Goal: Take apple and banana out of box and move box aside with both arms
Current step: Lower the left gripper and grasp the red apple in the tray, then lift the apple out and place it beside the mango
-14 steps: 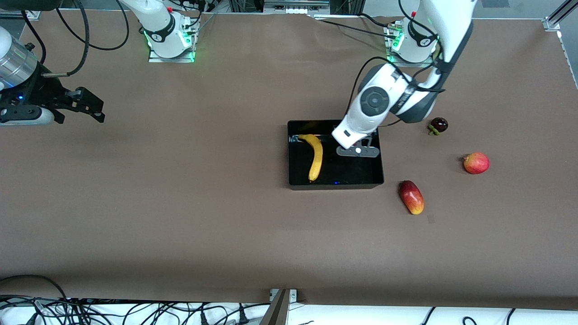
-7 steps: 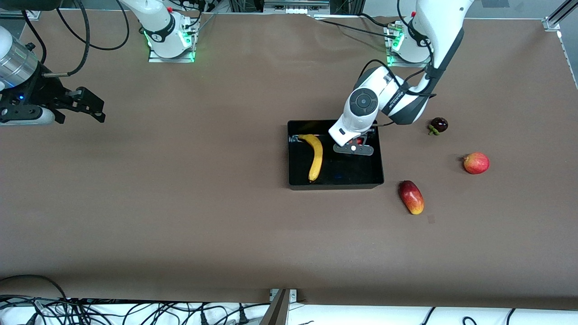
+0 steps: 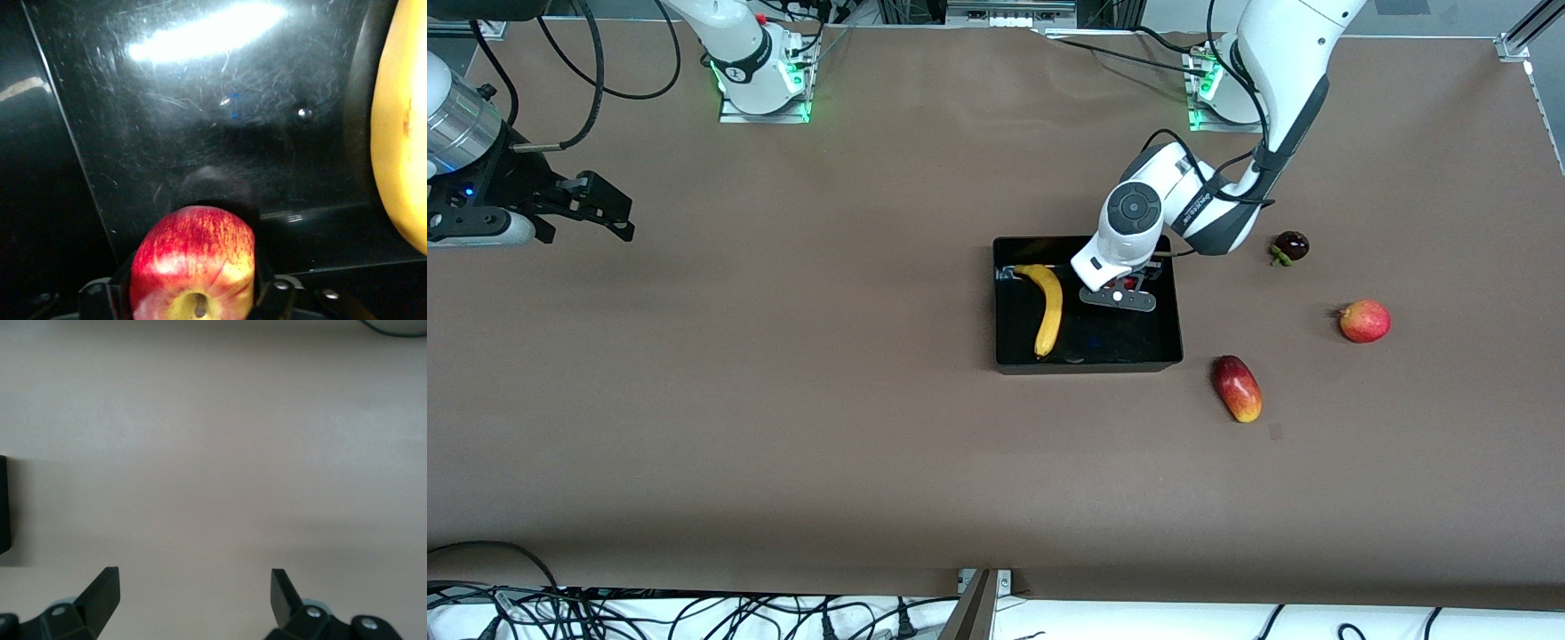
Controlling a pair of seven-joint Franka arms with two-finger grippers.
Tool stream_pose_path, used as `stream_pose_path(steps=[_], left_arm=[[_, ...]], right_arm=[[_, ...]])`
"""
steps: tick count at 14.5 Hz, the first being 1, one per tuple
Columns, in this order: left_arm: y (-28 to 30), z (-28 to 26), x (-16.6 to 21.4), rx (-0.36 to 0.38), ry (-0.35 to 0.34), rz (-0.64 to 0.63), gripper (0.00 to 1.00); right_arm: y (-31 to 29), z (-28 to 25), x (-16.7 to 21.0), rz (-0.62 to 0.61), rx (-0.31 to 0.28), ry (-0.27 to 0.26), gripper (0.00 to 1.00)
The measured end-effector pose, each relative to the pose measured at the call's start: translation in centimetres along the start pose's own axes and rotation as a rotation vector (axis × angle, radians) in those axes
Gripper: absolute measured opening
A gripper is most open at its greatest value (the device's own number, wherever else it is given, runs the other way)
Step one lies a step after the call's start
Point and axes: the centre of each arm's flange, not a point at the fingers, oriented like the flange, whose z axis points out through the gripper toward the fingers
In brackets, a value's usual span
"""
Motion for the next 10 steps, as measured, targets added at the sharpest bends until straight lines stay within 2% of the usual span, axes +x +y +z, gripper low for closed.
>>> stream_pose_path(steps=[3, 5, 8, 10], left_arm=[[-0.2, -2.2, 0.8, 0.001, 0.024, -0.009, 0.66], [-0.7, -5.9, 1.5, 0.036, 0.018, -0.024, 0.66], [-2.7, -12.6, 2.0, 0.106, -0.022, -0.013, 0.66], [-6.8, -14.5, 2.9, 0.121, -0.070, 0.055, 0.66]], right_arm=[[0.0, 0.0, 0.0, 0.000, 0.000, 0.000, 1.00], [0.0, 0.0, 0.0, 0.000, 0.000, 0.000, 1.00], [0.0, 0.0, 0.0, 0.000, 0.000, -0.001, 1.00], [0.0, 0.0, 0.0, 0.000, 0.000, -0.001, 1.00]])
